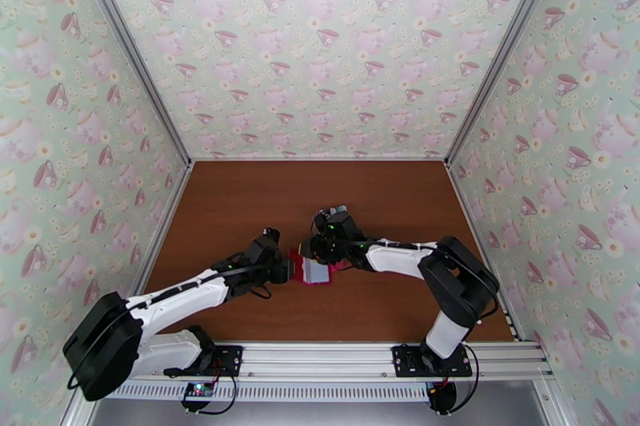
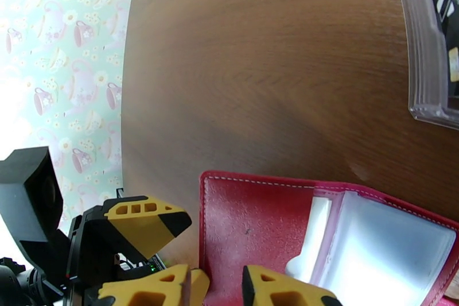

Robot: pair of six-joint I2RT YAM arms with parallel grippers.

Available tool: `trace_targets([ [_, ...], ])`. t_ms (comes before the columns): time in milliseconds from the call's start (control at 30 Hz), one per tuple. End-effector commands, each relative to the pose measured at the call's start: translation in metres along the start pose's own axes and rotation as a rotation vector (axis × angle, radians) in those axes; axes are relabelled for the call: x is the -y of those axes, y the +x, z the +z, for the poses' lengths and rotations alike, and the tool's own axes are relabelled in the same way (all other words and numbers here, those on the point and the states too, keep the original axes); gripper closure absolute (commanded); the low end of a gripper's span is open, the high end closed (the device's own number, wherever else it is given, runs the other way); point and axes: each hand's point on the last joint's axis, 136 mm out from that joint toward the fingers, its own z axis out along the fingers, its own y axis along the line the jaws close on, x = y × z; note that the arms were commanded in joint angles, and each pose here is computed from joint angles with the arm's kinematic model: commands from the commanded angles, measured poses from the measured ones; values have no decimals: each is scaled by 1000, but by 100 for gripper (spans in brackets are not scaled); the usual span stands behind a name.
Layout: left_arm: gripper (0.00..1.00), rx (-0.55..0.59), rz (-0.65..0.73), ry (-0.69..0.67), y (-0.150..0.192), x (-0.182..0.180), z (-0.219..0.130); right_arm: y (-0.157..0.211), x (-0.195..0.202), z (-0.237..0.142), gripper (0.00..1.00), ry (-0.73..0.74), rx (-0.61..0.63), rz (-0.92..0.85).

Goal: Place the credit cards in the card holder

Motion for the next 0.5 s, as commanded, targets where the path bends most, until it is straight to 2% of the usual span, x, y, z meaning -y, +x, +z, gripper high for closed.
trace_targets([
  [0, 38, -22, 23, -48, 3, -10, 6, 8, 7, 5, 70, -11, -27, 7],
  [467, 39, -120, 30, -169, 21, -33, 30, 27, 21, 20, 72, -5, -92, 17],
])
